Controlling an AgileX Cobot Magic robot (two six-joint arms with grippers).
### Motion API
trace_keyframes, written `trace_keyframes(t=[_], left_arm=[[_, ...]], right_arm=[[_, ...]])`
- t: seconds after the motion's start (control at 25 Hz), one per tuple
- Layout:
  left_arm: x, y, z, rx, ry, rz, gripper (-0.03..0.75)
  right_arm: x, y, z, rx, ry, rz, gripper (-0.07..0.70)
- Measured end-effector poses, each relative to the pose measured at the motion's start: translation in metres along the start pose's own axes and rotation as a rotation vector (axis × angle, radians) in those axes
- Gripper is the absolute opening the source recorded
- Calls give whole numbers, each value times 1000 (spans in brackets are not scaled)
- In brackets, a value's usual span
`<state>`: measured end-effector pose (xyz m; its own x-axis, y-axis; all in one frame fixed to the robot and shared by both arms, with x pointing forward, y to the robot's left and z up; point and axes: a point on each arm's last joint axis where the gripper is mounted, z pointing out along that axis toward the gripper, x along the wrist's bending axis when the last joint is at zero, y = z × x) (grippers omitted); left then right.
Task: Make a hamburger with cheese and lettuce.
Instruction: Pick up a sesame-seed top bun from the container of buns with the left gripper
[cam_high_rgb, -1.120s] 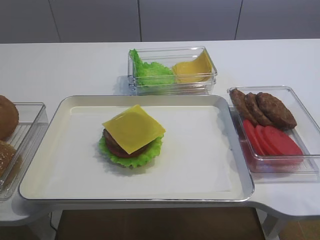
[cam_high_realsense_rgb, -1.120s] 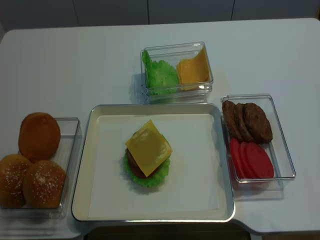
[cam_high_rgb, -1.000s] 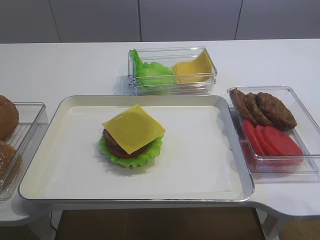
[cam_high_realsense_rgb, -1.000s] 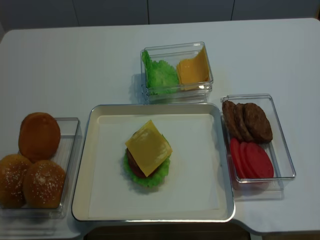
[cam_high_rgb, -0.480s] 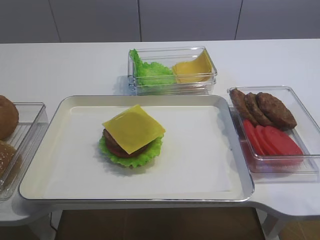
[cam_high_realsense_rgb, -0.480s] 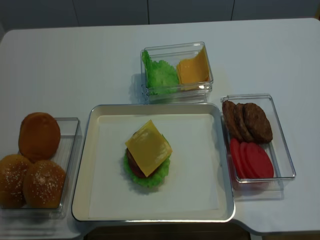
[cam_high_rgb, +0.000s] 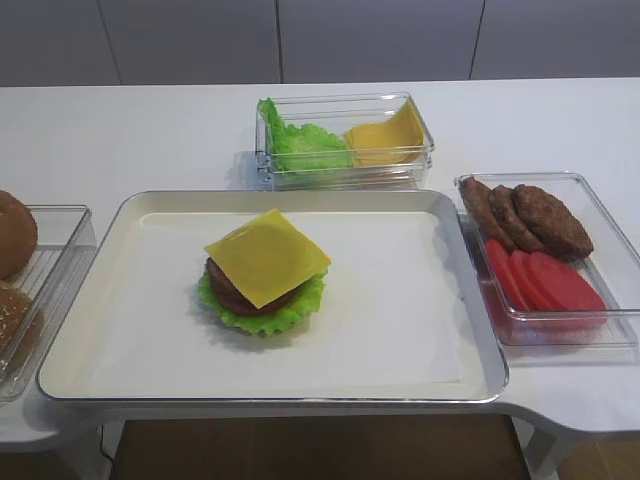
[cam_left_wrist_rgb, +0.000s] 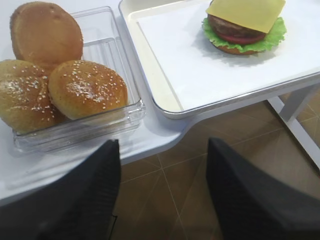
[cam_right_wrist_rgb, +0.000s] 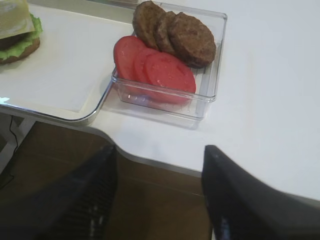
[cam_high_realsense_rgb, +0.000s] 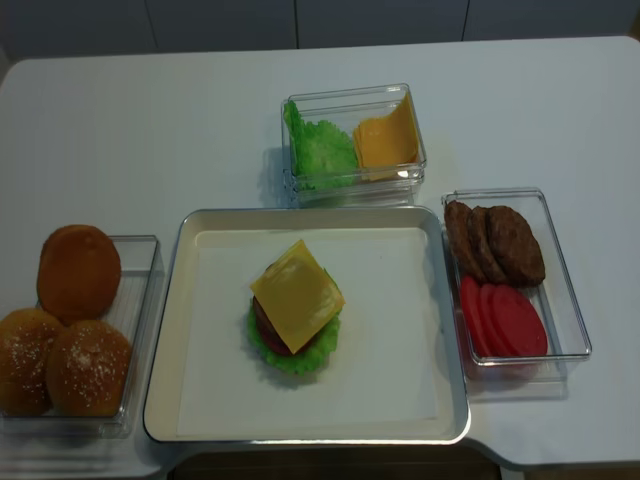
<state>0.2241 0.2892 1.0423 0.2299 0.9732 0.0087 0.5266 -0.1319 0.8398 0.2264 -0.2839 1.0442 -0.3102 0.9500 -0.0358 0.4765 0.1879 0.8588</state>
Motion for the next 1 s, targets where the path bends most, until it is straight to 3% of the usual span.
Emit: trace_keyframes(t=[1.0], left_arm=[[2,0,0,3,21,8,409]], right_arm=[[0,0,0,0,0,0,425]])
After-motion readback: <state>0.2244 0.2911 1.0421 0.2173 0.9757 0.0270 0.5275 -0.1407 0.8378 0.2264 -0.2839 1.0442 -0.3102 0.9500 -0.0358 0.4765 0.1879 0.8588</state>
